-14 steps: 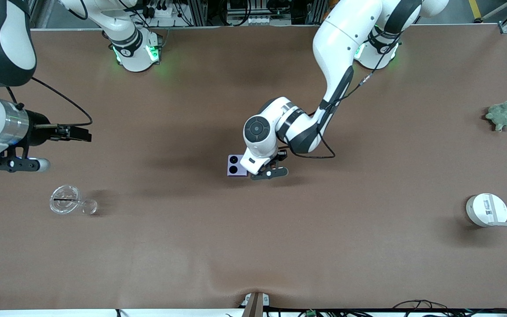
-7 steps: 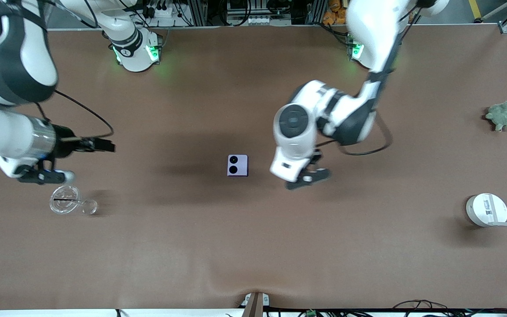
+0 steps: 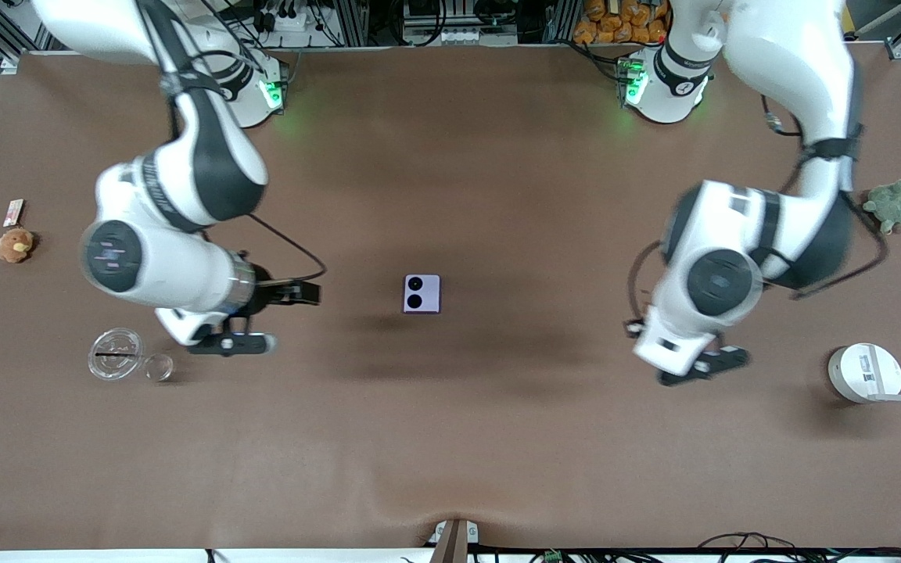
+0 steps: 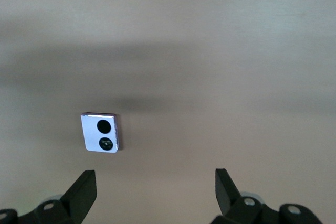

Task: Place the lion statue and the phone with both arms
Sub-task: 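Lift the lion with the left gripper while the right gripper reaches the phone, then set the lion by the lamp base while the right gripper grasps the phone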

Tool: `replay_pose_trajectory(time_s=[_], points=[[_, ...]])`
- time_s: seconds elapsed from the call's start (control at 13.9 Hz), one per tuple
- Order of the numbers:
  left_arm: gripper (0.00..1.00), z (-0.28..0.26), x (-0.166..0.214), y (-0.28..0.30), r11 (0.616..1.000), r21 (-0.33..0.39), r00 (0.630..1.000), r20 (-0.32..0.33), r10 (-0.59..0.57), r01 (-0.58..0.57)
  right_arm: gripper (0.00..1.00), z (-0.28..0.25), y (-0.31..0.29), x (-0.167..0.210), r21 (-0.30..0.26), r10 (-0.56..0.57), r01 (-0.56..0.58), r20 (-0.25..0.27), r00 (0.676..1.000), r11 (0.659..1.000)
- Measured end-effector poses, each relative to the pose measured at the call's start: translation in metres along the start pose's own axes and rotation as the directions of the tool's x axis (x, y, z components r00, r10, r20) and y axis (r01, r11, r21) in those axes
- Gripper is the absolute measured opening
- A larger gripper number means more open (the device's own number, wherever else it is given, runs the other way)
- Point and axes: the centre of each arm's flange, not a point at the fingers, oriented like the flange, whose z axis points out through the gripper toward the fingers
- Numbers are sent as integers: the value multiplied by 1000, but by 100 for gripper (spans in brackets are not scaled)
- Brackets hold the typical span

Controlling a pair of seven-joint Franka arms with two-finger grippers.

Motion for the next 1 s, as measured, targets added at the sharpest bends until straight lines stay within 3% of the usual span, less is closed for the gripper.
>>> replay_pose_trajectory(time_s=[0.22, 0.65, 0.86, 1.0], points=[[34, 57, 42, -68, 991, 77, 994, 23, 104, -105, 100, 50, -34, 2, -14, -39, 39, 5, 999, 999], [34, 157, 107, -191, 964, 36, 961, -74, 266, -264, 100, 148, -96, -11, -49, 31, -30, 14, 999, 998], [34, 194, 120, -198, 942, 37, 929, -153, 336, -334, 100, 186, -111, -19, -44, 12, -13, -28, 1000, 999], [34, 220, 122, -186, 921, 41, 906, -167, 388, -387, 100, 206, -122, -26, -49, -6, 4, -33, 999, 999]])
